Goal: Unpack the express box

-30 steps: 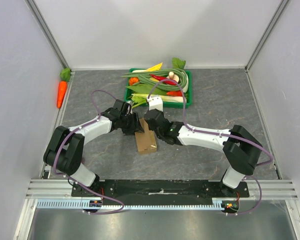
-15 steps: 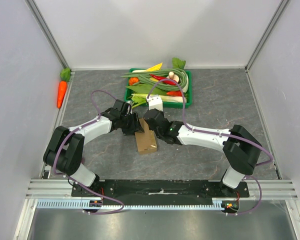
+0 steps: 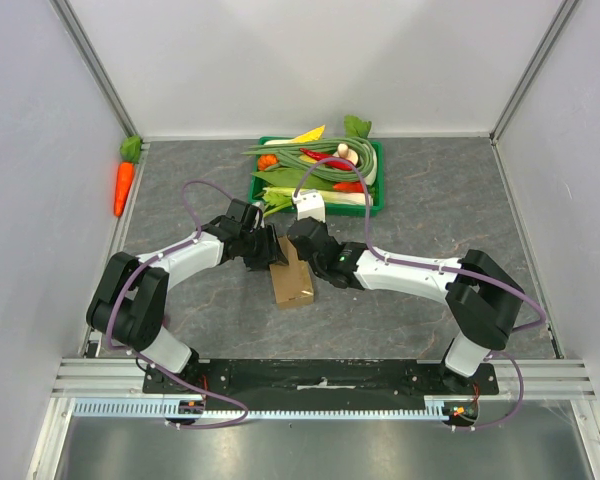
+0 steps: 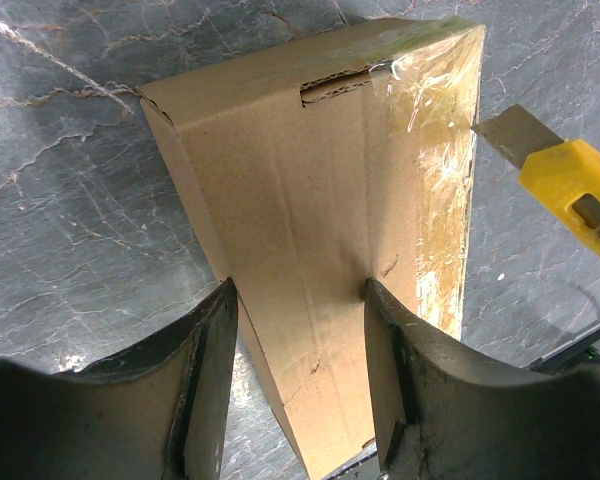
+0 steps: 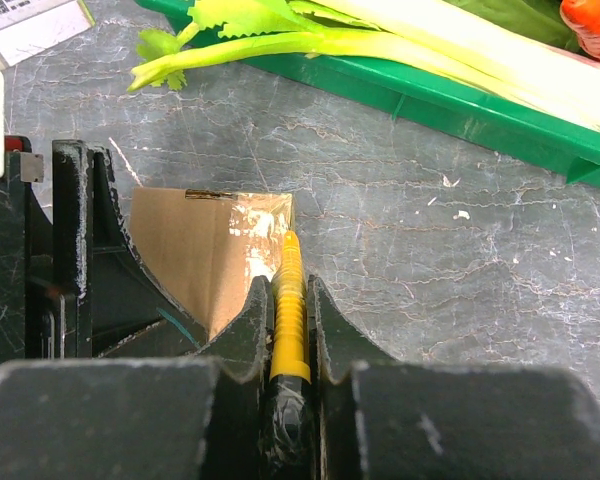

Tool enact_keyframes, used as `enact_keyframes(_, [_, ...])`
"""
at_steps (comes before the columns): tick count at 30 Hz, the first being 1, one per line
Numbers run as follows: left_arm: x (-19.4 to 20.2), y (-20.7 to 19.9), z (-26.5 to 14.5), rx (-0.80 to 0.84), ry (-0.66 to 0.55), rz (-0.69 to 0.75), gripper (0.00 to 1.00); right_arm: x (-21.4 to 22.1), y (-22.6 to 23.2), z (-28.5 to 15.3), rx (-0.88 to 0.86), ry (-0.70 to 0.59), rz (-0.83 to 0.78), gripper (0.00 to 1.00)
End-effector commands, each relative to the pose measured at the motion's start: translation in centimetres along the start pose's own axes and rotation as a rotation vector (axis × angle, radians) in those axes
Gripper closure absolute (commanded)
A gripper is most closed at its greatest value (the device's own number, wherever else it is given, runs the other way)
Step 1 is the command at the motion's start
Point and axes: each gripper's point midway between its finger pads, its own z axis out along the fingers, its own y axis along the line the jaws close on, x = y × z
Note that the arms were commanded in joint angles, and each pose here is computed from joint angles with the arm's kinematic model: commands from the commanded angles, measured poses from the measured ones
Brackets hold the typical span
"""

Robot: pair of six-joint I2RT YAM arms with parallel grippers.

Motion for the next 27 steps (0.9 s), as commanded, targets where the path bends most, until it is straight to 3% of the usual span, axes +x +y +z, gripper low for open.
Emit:
enact_keyframes(1, [5.4,6.5,0.2,-0.257,0.161,-0.055,0.59,0.5,-0.5,-0.4,0.006,0.032,-0.040,1.00])
enact_keyframes(27, [5.3,7.0,0.2,-0.275,0.159,-0.067,0.61,2.0,-0.7,-1.3,-0.018,0.074,-0.090,1.00])
